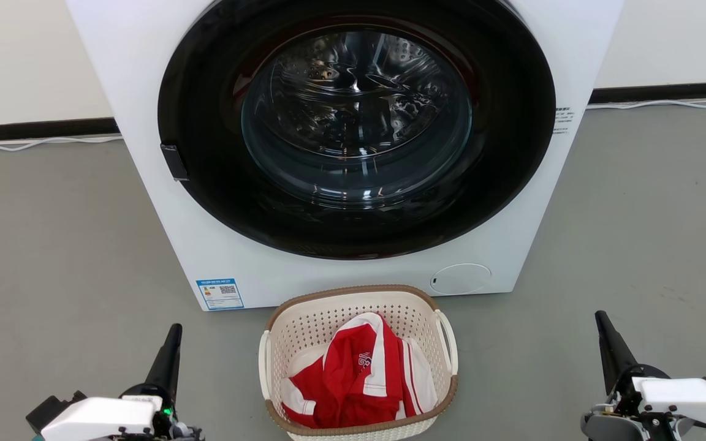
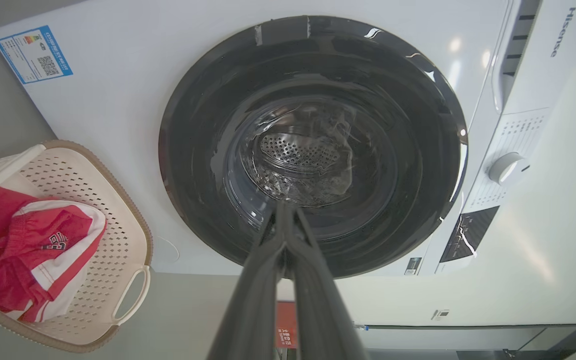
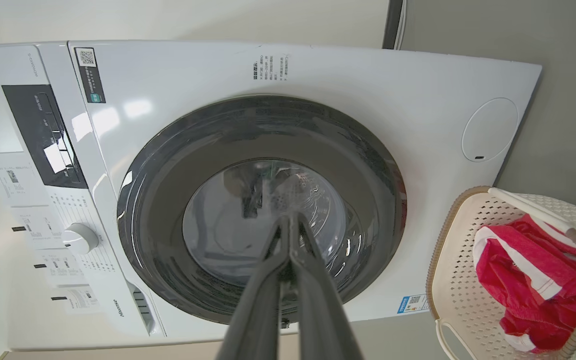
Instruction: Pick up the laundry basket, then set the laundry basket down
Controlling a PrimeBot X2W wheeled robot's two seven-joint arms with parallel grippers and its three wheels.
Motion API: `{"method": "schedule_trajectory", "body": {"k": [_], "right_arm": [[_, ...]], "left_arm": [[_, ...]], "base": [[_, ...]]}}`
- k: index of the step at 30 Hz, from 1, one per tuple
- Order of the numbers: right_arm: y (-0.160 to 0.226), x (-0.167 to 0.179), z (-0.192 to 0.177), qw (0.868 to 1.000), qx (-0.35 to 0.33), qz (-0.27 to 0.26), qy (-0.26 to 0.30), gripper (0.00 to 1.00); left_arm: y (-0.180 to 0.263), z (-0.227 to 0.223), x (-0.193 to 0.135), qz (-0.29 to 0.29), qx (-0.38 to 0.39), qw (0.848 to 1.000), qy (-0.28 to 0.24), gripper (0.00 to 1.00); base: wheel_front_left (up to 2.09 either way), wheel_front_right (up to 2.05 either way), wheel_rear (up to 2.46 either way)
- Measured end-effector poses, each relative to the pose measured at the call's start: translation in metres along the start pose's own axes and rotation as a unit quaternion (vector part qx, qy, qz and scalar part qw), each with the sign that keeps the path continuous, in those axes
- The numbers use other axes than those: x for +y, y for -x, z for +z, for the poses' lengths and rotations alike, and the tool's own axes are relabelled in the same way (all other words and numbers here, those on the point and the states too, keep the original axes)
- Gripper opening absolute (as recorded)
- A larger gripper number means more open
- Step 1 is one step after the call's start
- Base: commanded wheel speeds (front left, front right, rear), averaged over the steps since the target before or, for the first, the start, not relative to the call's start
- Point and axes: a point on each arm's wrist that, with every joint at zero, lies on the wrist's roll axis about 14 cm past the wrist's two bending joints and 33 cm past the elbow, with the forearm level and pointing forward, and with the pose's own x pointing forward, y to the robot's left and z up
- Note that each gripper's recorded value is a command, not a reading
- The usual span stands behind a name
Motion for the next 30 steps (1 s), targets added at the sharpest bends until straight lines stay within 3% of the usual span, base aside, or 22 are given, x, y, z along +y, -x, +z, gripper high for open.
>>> {"method": "schedule_trajectory", "body": {"k": [9,30], "right_arm": [[-0.0021,0.0033,-0.0006,0.999,0.004,0.007,-0.042,0.00],[-0.0042,0.0070,-0.0004,0.999,0.004,0.012,-0.042,0.00]], "left_arm": [[-0.0042,0.0024,-0.0063,-0.013,0.000,0.999,0.045,0.00],[-0.0051,0.0036,-0.0085,-0.018,0.000,0.999,0.048,0.00]], "base": [[0.00,0.00,0.00],[0.00,0.00,0.00]]}}
